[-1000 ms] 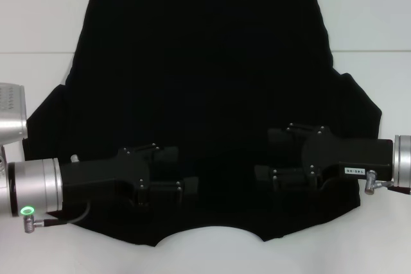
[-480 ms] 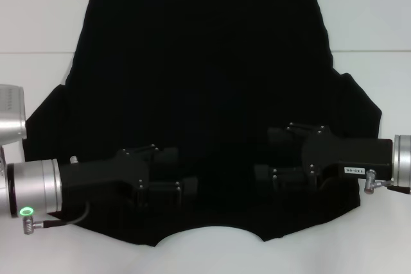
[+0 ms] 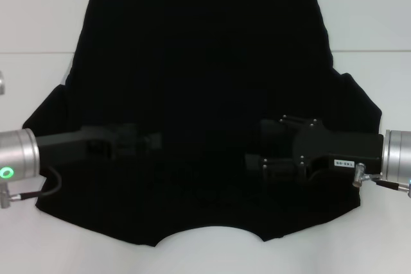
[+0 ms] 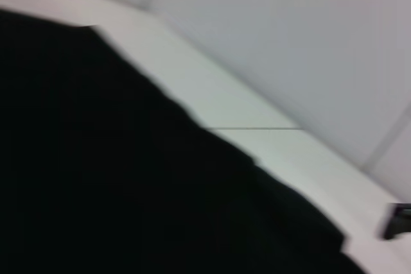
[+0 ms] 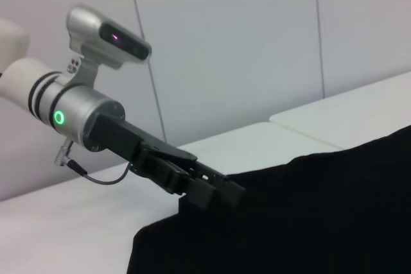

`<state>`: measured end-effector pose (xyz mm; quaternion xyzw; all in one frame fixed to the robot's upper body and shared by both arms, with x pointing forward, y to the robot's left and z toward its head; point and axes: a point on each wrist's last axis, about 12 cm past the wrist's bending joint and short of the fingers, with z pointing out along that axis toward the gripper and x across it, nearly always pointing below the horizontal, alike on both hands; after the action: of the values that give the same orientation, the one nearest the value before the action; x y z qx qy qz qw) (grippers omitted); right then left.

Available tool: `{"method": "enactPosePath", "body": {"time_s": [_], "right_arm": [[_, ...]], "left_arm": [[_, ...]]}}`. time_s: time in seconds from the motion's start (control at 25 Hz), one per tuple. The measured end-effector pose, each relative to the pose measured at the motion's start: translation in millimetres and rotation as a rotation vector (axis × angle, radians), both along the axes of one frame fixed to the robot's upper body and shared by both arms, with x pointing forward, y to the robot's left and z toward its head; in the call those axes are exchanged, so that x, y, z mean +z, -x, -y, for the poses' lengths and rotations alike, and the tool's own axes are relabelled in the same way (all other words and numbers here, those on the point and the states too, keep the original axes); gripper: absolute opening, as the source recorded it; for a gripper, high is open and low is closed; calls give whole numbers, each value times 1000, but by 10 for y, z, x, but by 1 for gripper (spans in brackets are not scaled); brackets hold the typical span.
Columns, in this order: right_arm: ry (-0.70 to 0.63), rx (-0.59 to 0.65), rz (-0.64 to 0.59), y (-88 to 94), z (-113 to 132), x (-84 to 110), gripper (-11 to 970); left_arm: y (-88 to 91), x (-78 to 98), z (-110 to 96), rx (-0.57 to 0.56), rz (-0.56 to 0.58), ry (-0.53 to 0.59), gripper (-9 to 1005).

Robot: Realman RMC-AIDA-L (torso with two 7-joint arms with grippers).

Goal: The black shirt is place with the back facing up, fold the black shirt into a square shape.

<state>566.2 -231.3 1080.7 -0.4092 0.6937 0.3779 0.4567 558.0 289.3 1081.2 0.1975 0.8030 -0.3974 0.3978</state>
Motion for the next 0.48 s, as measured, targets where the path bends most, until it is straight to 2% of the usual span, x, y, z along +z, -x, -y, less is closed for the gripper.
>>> {"method": "enactPosePath", "body": {"time_s": [0.48], "right_arm": [[-38, -50, -1, -76, -65, 28, 913]], "left_arm": [[-165, 83, -662, 419, -175, -92, 904]]}}
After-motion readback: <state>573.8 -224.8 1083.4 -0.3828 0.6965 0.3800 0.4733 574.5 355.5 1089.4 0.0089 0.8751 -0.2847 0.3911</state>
